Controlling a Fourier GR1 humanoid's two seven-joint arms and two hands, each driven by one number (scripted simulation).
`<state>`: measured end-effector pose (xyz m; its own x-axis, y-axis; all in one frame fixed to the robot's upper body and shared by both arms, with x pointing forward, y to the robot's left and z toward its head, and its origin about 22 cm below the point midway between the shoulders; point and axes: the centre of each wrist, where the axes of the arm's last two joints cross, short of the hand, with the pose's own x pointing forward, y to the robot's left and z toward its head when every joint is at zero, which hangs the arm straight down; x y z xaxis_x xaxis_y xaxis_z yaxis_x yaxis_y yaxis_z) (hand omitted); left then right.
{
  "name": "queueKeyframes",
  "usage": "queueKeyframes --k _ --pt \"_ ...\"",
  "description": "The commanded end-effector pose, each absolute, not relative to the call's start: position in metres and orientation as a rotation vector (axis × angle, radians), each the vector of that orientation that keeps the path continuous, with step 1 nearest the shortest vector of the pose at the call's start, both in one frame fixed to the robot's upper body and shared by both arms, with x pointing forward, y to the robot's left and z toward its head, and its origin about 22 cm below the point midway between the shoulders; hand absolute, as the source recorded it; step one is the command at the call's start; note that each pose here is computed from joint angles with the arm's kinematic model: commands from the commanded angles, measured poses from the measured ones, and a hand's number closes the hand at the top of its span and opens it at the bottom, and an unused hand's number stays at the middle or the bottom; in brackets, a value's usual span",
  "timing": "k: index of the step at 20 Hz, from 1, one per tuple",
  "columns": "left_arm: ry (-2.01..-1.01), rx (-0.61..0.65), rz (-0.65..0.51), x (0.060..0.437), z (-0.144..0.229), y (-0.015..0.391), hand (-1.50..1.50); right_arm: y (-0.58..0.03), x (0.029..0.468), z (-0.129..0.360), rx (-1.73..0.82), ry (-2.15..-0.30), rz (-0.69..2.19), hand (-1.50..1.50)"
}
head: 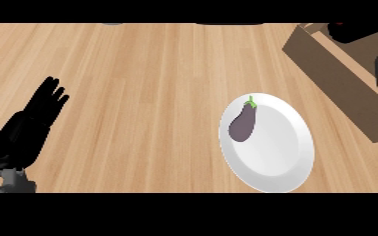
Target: Pick the tomato from the plate and place it in the cardboard box
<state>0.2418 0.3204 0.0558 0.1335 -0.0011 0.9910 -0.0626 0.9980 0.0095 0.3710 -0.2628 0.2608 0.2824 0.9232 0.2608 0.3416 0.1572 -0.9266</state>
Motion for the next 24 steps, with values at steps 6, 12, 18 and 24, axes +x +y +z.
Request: queueKeyframes --k 6,12,18,24 --pt "-1.456 0.037 0.042 0.253 0.048 0.335 0.0 -0.344 0.396 0.232 -1.423 -1.244 0.666 1.5" --pt "-1.441 0.035 0.047 0.257 0.052 0.314 0.0 -0.374 0.396 0.185 -1.391 -1.283 0.651 1.5" --pt "-1.443 0.042 0.035 0.241 0.058 0.327 0.0 -0.38 0.412 0.147 -1.277 -1.219 0.647 1.5" --pt "-1.444 0.035 0.023 0.24 0.056 0.314 0.0 -0.402 0.406 0.114 -1.144 -0.998 0.603 -1.5"
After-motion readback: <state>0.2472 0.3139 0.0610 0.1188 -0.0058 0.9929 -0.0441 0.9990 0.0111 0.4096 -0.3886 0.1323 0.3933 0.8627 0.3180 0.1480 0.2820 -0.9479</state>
